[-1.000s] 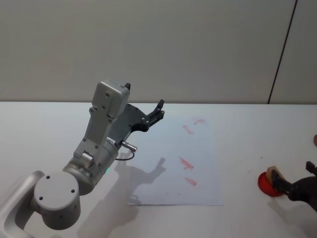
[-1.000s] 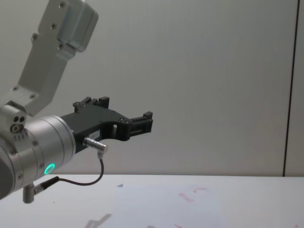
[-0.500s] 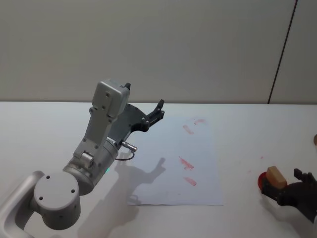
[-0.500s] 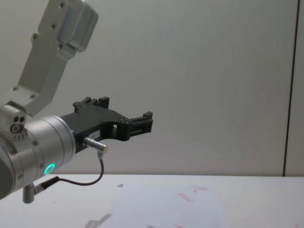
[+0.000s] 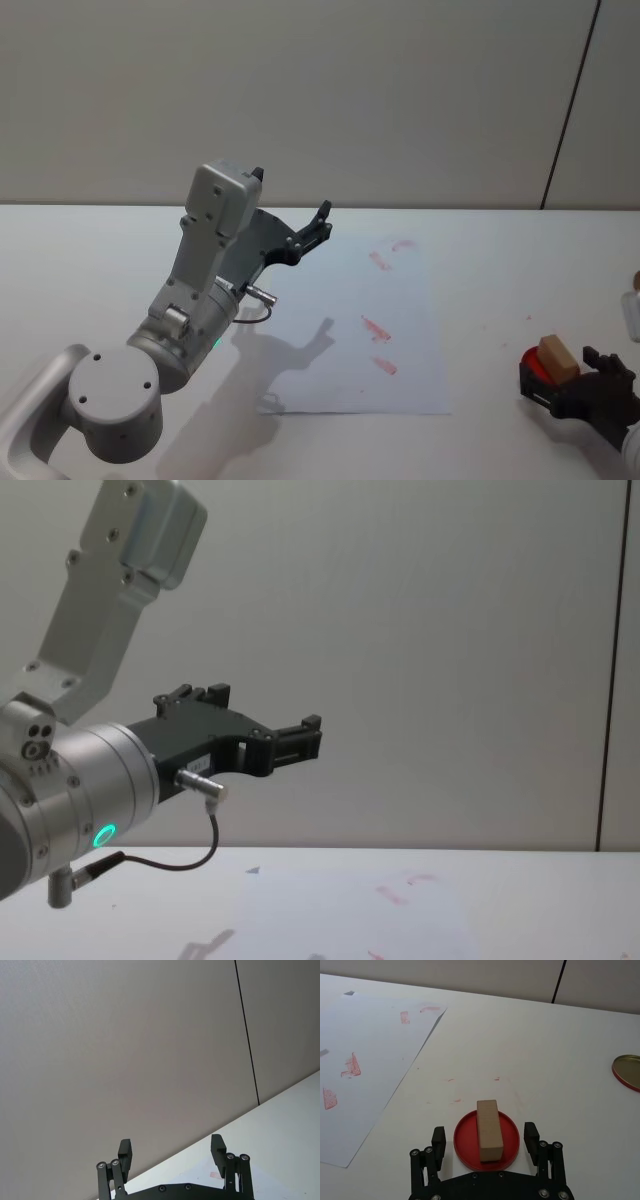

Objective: Use the one hand to pick up the stamp and affix it onto the A4 paper.

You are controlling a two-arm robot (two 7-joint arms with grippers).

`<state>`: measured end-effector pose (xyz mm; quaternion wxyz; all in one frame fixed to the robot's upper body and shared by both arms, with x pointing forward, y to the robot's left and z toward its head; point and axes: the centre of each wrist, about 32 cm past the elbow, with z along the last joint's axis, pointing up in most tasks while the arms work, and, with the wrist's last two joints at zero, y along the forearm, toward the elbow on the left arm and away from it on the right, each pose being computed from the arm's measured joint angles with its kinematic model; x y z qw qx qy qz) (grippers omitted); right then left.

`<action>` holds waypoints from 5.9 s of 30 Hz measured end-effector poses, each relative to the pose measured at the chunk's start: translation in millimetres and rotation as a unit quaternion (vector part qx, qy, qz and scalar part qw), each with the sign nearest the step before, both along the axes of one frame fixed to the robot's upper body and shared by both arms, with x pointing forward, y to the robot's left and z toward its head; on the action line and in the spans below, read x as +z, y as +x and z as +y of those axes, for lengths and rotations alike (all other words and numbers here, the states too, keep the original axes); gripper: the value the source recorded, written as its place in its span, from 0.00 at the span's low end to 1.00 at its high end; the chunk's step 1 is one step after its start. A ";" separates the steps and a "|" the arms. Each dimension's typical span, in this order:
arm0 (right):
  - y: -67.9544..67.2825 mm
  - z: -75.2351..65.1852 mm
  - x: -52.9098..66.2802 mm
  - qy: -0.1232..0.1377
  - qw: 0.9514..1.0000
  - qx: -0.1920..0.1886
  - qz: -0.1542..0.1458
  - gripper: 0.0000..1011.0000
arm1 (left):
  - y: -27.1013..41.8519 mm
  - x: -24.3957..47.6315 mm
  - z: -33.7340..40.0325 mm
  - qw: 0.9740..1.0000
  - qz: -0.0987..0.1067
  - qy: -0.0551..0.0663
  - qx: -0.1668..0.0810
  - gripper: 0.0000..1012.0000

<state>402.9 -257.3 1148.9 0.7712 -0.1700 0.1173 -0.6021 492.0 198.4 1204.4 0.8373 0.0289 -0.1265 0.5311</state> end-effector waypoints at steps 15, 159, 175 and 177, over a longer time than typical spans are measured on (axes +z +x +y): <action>1.7 2.2 -1.9 -0.001 1.000 -0.001 0.004 0.55 | 0.0 0.0 0.0 1.000 0.000 0.000 0.000 0.99; 66.0 96.5 37.2 0.034 0.986 0.161 -0.014 0.22 | 0.0 0.0 0.0 1.000 0.000 0.000 0.000 0.99; 55.0 77.4 67.1 0.065 0.988 0.129 -0.060 0.22 | 0.0 0.0 0.0 1.000 0.000 0.000 0.000 0.99; 52.6 73.5 67.7 0.065 0.989 0.122 -0.061 0.22 | 0.0 0.0 0.0 1.000 0.000 0.000 0.000 0.99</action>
